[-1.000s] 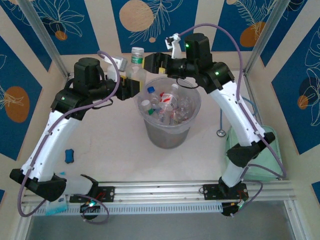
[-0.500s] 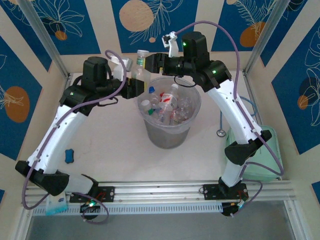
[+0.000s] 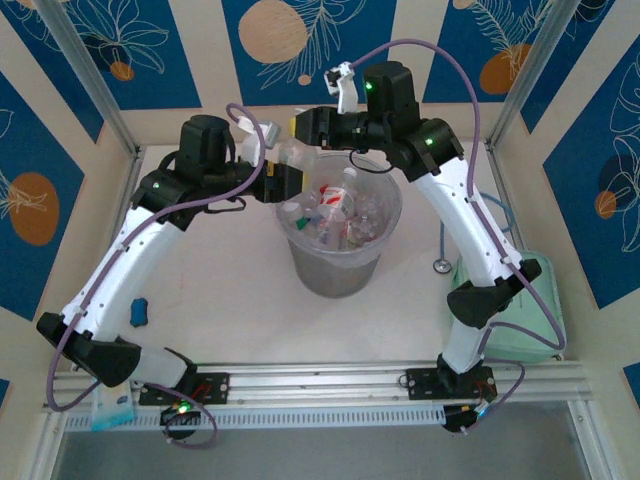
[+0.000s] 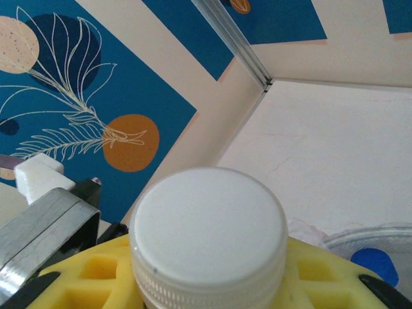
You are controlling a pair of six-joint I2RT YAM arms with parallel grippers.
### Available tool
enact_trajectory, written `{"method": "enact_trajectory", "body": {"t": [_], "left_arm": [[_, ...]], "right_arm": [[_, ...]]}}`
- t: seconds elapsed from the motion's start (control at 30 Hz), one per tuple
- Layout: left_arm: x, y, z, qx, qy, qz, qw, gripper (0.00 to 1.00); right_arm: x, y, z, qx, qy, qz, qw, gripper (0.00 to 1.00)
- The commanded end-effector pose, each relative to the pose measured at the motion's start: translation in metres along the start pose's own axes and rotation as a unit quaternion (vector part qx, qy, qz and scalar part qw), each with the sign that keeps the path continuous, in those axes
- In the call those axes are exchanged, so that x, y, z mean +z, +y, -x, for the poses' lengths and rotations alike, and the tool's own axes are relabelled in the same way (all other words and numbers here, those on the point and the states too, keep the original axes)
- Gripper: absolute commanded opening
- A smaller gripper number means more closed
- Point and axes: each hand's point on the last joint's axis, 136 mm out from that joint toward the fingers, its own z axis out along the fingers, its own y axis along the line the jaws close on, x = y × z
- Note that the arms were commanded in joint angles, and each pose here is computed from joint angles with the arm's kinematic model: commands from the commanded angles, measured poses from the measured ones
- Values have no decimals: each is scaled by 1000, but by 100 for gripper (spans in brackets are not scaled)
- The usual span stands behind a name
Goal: Put the plastic bottles in the bin
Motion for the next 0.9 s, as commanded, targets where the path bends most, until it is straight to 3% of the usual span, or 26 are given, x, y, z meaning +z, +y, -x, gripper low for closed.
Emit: {"method": "enact_trajectory", "body": {"t": [0.0, 0.1, 0.2, 0.37, 0.87], "left_arm": [[-13, -2, 7, 27, -19, 18, 999, 82], [-17, 13, 6, 21, -17, 54, 998, 93], [-12, 38, -5, 9, 6, 105, 994, 94], [1, 70, -34, -2, 57, 156, 986, 92], [22, 93, -73, -30, 107, 167, 980, 81]], "right_arm": [[-45, -14, 18, -19, -38, -55, 998, 19], [-75, -38, 19, -30, -50, -114, 992, 14], [-99, -62, 13, -51, -43, -181, 981, 7], [-111, -88, -6, -77, 8, -235, 969, 3], [-42, -143, -91, -130, 243, -241, 930, 4]]}}
